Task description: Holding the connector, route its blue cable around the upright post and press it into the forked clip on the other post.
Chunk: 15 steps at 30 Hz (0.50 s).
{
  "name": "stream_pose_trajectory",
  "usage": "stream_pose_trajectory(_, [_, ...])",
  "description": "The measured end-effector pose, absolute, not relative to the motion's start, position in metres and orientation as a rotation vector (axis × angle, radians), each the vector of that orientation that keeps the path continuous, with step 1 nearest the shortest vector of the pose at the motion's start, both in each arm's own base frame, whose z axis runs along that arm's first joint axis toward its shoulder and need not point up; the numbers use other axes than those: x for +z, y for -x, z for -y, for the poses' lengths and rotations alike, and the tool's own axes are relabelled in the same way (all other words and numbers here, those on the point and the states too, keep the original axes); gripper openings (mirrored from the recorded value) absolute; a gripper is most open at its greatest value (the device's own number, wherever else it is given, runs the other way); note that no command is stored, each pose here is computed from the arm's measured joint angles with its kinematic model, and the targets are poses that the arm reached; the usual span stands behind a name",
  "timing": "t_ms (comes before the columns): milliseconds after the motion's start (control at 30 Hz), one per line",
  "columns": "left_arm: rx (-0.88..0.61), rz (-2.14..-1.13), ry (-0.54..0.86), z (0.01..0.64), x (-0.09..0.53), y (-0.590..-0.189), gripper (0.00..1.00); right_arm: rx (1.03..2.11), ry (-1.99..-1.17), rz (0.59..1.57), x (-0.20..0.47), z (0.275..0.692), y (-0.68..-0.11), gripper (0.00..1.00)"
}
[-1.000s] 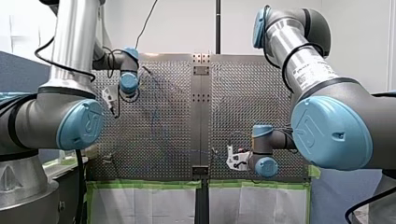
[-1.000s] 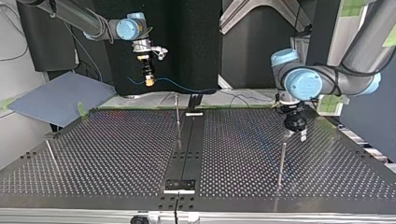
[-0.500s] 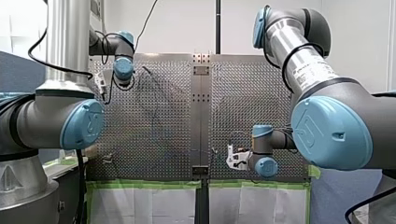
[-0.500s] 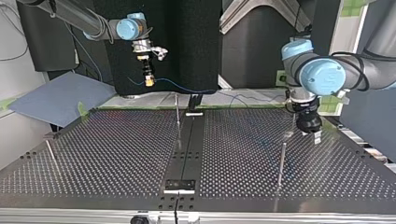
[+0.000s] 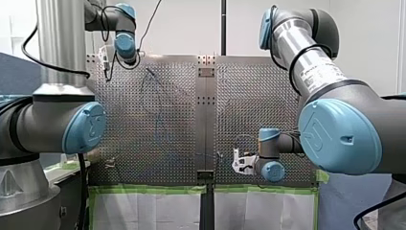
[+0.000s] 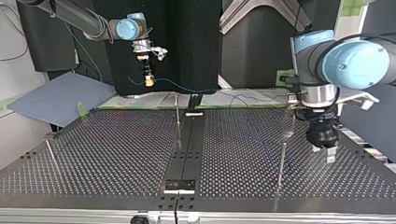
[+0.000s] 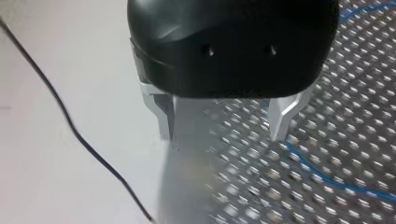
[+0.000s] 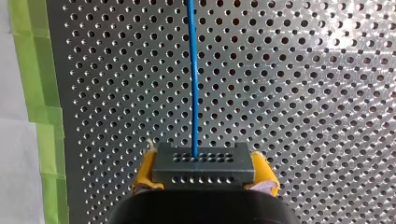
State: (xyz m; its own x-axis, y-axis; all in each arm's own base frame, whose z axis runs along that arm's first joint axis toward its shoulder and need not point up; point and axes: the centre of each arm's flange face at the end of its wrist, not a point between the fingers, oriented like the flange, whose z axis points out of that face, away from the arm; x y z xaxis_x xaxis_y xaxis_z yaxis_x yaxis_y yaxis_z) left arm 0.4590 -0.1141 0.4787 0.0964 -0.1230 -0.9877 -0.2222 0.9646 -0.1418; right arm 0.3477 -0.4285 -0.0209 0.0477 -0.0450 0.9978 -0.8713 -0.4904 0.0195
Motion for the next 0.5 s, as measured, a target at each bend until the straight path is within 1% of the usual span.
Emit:
stream_pose_trajectory(233, [0.068, -1.468, 0.227, 0.119, 0.510, -0.435, 0.98, 1.519, -1.636, 0.944, -0.021, 0.429, -0.346, 0.00])
stream_pose_trajectory(500, [0.026, -1.483, 0.150, 0.135, 0.527, -0.407, 0.98, 1.523, -1.632, 0.952, -0.021, 0.430, -0.345, 0.00])
